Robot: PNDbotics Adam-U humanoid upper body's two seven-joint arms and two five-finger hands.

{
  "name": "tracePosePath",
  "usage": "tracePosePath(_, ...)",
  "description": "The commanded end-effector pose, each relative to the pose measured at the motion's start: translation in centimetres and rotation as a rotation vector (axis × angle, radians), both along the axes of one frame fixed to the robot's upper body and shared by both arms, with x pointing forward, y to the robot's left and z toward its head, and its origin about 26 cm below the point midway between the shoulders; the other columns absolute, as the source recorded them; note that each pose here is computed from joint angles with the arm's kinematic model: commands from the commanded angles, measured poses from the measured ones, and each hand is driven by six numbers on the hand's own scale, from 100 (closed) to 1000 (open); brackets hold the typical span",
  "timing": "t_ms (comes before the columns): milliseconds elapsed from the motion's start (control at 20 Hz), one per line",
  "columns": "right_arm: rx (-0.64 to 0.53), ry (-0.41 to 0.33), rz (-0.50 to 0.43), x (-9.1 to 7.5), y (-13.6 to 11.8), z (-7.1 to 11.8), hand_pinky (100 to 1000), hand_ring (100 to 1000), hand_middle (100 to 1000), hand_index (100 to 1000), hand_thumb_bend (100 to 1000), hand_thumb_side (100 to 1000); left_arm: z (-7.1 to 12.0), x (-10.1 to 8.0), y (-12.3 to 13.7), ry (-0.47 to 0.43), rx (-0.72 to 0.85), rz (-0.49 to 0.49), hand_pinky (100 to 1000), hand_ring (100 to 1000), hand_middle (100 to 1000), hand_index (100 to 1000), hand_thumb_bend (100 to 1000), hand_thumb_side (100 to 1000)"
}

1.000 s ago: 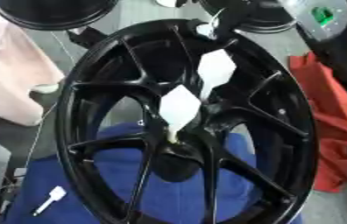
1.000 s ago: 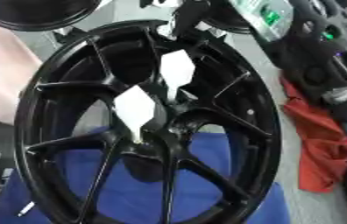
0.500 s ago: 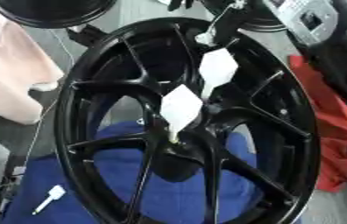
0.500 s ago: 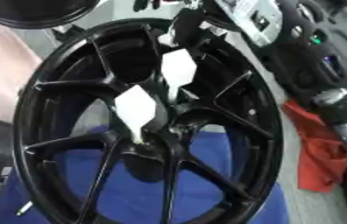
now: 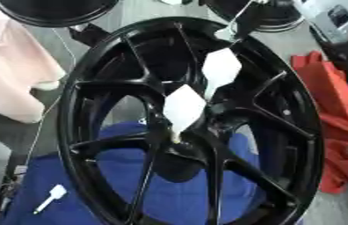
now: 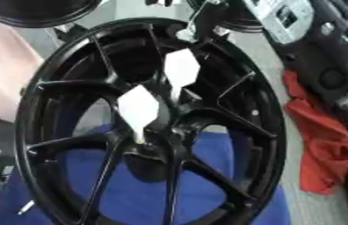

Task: Pull the pin out of the wheel hub.

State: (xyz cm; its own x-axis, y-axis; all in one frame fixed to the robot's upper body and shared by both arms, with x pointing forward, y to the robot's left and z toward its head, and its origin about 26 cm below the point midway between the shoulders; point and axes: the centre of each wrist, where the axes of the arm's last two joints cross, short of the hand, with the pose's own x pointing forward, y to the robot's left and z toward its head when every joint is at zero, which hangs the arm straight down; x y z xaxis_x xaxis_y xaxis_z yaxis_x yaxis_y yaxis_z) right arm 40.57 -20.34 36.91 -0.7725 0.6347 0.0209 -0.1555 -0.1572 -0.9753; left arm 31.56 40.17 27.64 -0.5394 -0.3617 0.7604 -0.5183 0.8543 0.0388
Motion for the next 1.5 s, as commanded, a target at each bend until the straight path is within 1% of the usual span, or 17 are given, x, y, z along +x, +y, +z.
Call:
tracePosePath(50, -0.027, -0.025, 0.059, -3.3, -1.6, 2.8, 890, 865, 890, 923, 308, 100, 1.2, -0.4, 0.4, -0.026, 0.023, 0.012, 710, 631, 572, 810, 134, 762)
tracePosePath(200, -0.046, -0.042, 0.057, -5.7, -2.4, 3.1, 892, 866, 889, 932, 307, 100, 1.1, -0.4, 0.5, -0.023, 0.02, 0.014, 711, 631, 572, 810, 132, 765)
tracePosePath(350, -0.045, -0.065, 0.057, -7.5, -2.6, 3.4, 895, 869, 886, 931, 307, 100, 1.1, -0.4, 0.6, -0.022, 0.017, 0.015, 711, 632, 572, 810, 130, 768)
tracePosePath(450, -0.048, -0.077, 0.061, -8.4, -2.5, 3.4, 894, 867, 879, 926, 303, 100, 1.0, -0.4, 0.6, -0.021, 0.016, 0.015, 711, 632, 572, 810, 129, 769)
tracePosePath(550, -0.06, -0.075, 0.059, -8.8, -2.4, 3.1, 894, 866, 873, 919, 314, 100, 1.0, -0.4, 0.6, -0.022, 0.017, 0.014, 711, 632, 572, 810, 129, 769)
tracePosePath(650, -0.077, -0.072, 0.057, -9.0, -2.2, 2.7, 895, 867, 872, 919, 315, 100, 1.0, -0.4, 0.5, -0.021, 0.016, 0.012, 711, 632, 572, 810, 130, 769)
tracePosePath(800, -0.099, -0.097, 0.038, -9.2, -2.0, 2.3, 903, 878, 880, 926, 350, 100, 0.9, -0.3, 0.5, -0.019, 0.015, 0.011, 711, 632, 572, 810, 130, 770)
tracePosePath(950, -0.115, -0.097, 0.017, -8.7, -1.9, 1.8, 901, 877, 879, 927, 337, 100, 0.9, -0.3, 0.5, -0.016, 0.014, 0.009, 712, 632, 572, 810, 130, 771)
tracePosePath(1150, -0.109, -0.082, 0.011, -8.1, -1.9, 1.4, 897, 874, 876, 928, 324, 108, 0.7, -0.3, 0.5, -0.014, 0.01, 0.009, 712, 632, 572, 810, 130, 772)
tracePosePath(1400, -0.114, -0.064, -0.003, -7.1, -1.8, 0.8, 895, 874, 875, 925, 321, 120, 0.6, -0.3, 0.5, -0.012, 0.006, 0.007, 713, 632, 573, 810, 130, 773)
tracePosePath(1450, -0.116, -0.058, -0.006, -6.9, -1.8, 0.6, 894, 874, 873, 925, 338, 101, 0.6, -0.3, 0.5, -0.012, 0.006, 0.008, 713, 632, 573, 810, 130, 773)
tracePosePath(1500, -0.12, -0.052, -0.009, -6.7, -1.8, 0.4, 894, 874, 873, 925, 321, 121, 0.6, -0.3, 0.5, -0.013, 0.006, 0.008, 713, 633, 573, 810, 130, 772)
